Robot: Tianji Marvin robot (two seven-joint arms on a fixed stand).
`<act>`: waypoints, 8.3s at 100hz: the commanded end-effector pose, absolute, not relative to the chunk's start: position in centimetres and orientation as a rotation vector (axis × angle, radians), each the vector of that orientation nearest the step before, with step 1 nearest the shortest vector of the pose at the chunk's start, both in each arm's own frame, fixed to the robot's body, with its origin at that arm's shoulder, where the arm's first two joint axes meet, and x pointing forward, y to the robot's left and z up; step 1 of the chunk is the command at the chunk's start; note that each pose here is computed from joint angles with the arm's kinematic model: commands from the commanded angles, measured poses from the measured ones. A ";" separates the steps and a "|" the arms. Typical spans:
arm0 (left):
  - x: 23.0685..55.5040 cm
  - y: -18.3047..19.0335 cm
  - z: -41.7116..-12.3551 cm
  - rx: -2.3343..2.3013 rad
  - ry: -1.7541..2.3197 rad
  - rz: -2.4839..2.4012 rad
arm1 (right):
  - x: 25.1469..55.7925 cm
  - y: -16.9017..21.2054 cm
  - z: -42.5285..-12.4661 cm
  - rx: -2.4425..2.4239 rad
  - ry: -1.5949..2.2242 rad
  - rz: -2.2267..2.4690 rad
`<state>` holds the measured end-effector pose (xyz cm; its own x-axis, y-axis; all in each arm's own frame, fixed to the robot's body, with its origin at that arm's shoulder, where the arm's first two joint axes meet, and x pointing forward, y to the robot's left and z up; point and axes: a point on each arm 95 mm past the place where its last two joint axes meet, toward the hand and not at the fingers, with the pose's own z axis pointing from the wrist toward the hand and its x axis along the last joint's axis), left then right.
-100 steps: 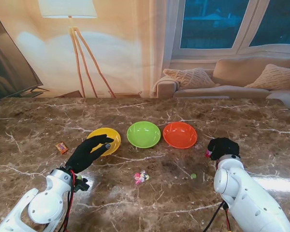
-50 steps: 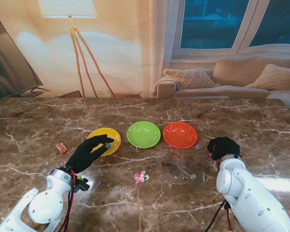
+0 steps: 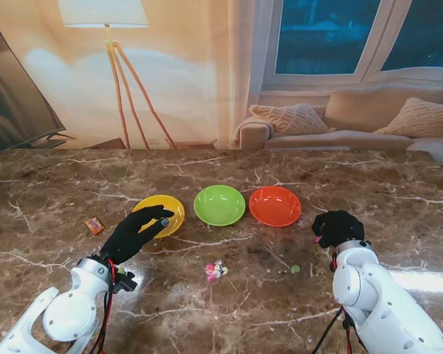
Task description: Portion candies into small dishes
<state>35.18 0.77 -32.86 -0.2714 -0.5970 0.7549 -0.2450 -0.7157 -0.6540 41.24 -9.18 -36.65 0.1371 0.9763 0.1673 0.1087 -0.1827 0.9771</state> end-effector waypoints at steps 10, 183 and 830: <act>34.9 0.7 -33.0 -1.731 1.036 -2.076 | 42.5 -6.9 -32.9 1.422 1.110 1.300; 34.8 1.0 -33.0 -1.718 1.034 -2.058 | 36.4 -4.2 -31.8 1.224 1.456 1.362; 34.8 1.0 -33.1 -1.714 1.074 -2.035 | 35.1 9.9 -35.8 1.101 1.700 1.695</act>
<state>35.09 1.04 -32.75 -0.2660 -0.6280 0.7313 -0.2427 -0.6906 -0.6813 35.86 9.64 -34.13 -0.5533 0.8126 0.1830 0.1471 -0.1209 0.9817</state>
